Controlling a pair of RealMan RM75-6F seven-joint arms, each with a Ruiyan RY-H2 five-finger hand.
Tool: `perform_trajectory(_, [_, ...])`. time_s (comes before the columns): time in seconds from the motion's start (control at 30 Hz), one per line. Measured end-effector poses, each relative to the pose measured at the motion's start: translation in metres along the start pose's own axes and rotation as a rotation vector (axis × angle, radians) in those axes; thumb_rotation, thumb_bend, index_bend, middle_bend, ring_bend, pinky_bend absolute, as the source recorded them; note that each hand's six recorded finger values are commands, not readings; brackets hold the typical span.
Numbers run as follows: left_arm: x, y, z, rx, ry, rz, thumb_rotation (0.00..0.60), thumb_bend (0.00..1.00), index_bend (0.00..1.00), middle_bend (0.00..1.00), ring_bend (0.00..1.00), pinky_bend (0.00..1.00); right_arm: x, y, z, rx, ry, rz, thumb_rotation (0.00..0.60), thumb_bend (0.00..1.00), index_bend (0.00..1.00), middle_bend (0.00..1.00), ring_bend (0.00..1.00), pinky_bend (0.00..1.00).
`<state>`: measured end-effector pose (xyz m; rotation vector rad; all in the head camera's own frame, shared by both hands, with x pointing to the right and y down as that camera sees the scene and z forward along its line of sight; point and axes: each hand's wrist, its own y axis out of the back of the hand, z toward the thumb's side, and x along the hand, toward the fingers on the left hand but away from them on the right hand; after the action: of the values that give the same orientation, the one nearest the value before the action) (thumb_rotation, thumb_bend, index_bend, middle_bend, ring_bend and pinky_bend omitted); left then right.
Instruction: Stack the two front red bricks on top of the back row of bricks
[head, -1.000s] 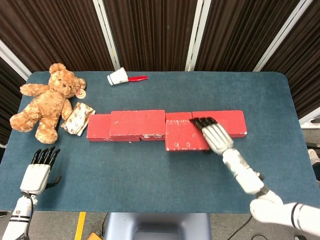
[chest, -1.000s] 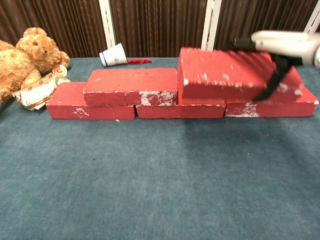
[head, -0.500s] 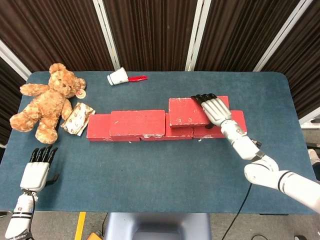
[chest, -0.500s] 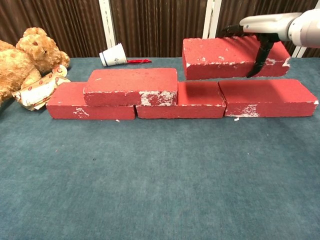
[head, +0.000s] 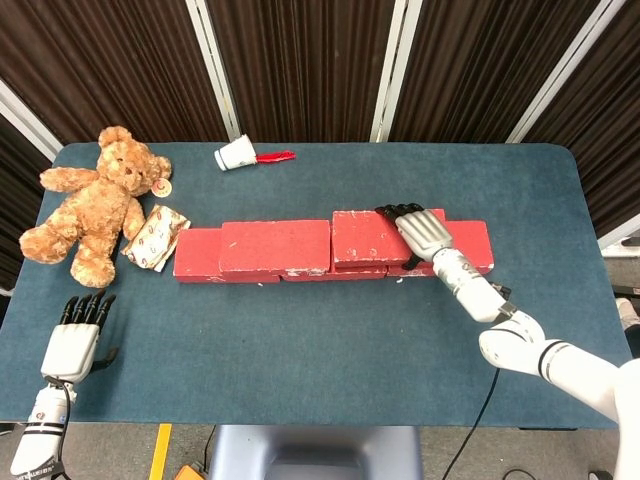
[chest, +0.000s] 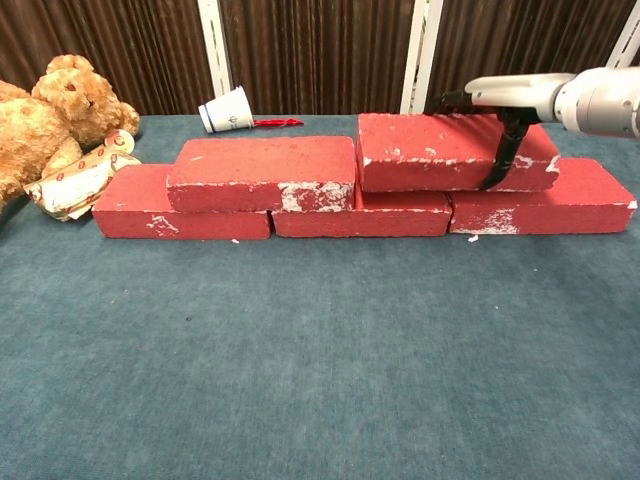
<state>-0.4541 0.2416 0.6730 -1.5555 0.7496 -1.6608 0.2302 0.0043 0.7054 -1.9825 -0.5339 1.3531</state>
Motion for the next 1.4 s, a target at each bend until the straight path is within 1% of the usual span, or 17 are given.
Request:
perform_trajectory(0.27, [0.000, 0.000, 0.000, -0.001, -0.003, -0.003, 0.600, 0.28, 0.00, 0.00, 0.00, 0.00, -0.003, -0.007, 0.004, 0.008, 0.005, 0.020, 0.600, 0.12, 0.46, 0.45, 0.36, 0.39])
perform_trajectory(0.37, [0.000, -0.001, 0.000, -0.001, -0.004, -0.005, 0.600, 0.28, 0.00, 0.00, 0.00, 0.00, -0.004, -0.010, 0.005, 0.007, 0.005, 0.029, 0.600, 0.12, 0.42, 0.44, 0.32, 0.37])
perform_trajectory(0.47, [0.001, -0.001, -0.001, -0.003, -0.003, -0.006, 0.600, 0.27, 0.00, 0.00, 0.00, 0.00, -0.005, -0.010, 0.004, 0.012, 0.002, 0.036, 0.600, 0.12, 0.35, 0.41, 0.26, 0.34])
perform_trajectory(0.57, [0.001, -0.001, -0.001, -0.004, -0.003, -0.008, 0.600, 0.27, 0.00, 0.00, 0.00, 0.00, -0.005, -0.010, 0.004, 0.014, -0.001, 0.039, 0.600, 0.12, 0.27, 0.36, 0.21, 0.32])
perform_trajectory(0.67, [0.001, -0.002, 0.000, -0.005, -0.005, -0.012, 0.600, 0.27, 0.00, 0.00, 0.00, 0.00, -0.006, -0.011, 0.004, 0.019, -0.003, 0.042, 0.600, 0.12, 0.16, 0.28, 0.15, 0.28])
perform_trajectory(0.73, [0.001, -0.001, 0.000, -0.005, -0.007, -0.011, 0.600, 0.27, 0.00, 0.00, 0.00, 0.00, -0.006, -0.012, 0.005, 0.014, -0.004, 0.046, 0.600, 0.12, 0.07, 0.23, 0.10, 0.26])
perform_trajectory(0.8, [0.001, -0.001, 0.001, -0.004, -0.010, -0.009, 0.600, 0.28, 0.00, 0.00, 0.00, 0.00, -0.007, -0.013, 0.006, 0.008, -0.003, 0.046, 0.600, 0.12, 0.01, 0.18, 0.06, 0.23])
perform_trajectory(0.83, [0.001, -0.001, 0.002, -0.005, -0.011, -0.009, 0.600, 0.28, 0.00, 0.00, 0.00, 0.00, -0.007, -0.013, 0.007, 0.005, -0.003, 0.047, 0.600, 0.12, 0.00, 0.15, 0.03, 0.21])
perform_trajectory(0.9, [0.001, -0.002, 0.002, -0.005, -0.011, -0.013, 0.600, 0.27, 0.00, 0.00, 0.00, 0.00, -0.008, -0.014, 0.007, 0.003, -0.005, 0.050, 0.600, 0.12, 0.00, 0.11, 0.00, 0.18])
perform_trajectory(1.0, [0.002, -0.002, 0.001, -0.007, -0.009, -0.015, 0.600, 0.27, 0.00, 0.00, 0.00, 0.00, -0.008, -0.013, 0.007, 0.006, -0.006, 0.049, 0.600, 0.12, 0.00, 0.06, 0.00, 0.15])
perform_trajectory(1.4, [0.003, -0.001, 0.002, -0.013, -0.015, -0.013, 0.600, 0.28, 0.00, 0.00, 0.00, 0.00, -0.002, -0.009, 0.011, -0.026, 0.001, 0.046, 0.600, 0.12, 0.00, 0.03, 0.00, 0.11])
